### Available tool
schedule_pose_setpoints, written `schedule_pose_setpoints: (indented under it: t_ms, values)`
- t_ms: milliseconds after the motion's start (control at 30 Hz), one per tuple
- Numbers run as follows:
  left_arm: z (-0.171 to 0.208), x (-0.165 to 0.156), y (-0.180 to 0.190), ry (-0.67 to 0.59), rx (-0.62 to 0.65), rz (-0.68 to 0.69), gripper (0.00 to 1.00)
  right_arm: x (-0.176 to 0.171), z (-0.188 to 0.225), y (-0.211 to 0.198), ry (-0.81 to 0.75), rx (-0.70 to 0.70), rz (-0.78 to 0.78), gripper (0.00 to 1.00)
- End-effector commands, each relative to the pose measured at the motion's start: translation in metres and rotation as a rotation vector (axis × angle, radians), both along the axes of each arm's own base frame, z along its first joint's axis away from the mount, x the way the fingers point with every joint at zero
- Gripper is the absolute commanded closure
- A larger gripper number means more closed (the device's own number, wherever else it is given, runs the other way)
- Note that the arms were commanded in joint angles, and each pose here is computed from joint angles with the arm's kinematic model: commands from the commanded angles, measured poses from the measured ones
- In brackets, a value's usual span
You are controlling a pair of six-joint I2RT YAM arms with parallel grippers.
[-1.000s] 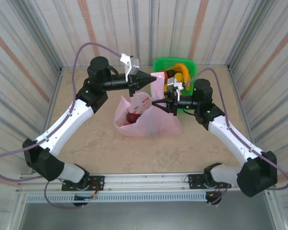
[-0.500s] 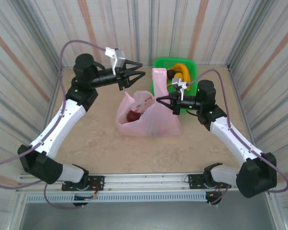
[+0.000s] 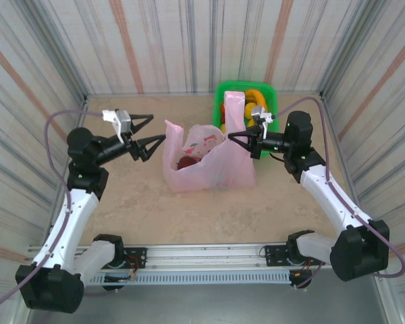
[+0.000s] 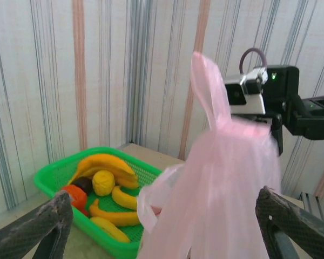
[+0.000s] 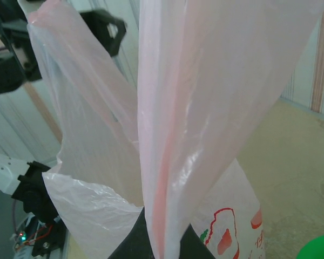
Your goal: Place the fake fruits into the plastic bag and tie a complex knot
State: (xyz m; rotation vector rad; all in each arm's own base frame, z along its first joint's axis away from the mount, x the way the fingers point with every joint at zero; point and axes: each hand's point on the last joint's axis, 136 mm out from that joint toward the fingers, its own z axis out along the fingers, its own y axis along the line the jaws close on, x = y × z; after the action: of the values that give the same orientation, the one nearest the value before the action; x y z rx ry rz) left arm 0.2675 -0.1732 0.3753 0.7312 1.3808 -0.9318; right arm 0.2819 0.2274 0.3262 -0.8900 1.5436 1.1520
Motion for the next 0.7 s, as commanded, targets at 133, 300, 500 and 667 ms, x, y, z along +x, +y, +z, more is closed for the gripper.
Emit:
schedule_pose_setpoints:
  t_ms: [133, 300, 500, 667]
  values:
    - [-0.034, -0.009, 0.014, 0.0, -0.069, 0.065, 0.03, -0.007, 0.008, -0.003, -0.035, 0.006, 0.024, 1.0]
    - [-0.033, -0.026, 0.01, -0.003, -0.102, -0.005, 0.01, -0.006, 0.006, -0.005, -0.031, 0.003, 0.023, 1.0]
    - [-0.044, -0.04, -0.009, 0.02, -0.124, -0.1, 0.01, -0.007, 0.008, -0.005, -0.033, 0.004, 0.027, 1.0]
    - [-0.05, -0.038, -0.02, 0.033, -0.113, -0.124, 0.01, -0.008, 0.008, -0.005, -0.031, 0.003, 0.032, 1.0]
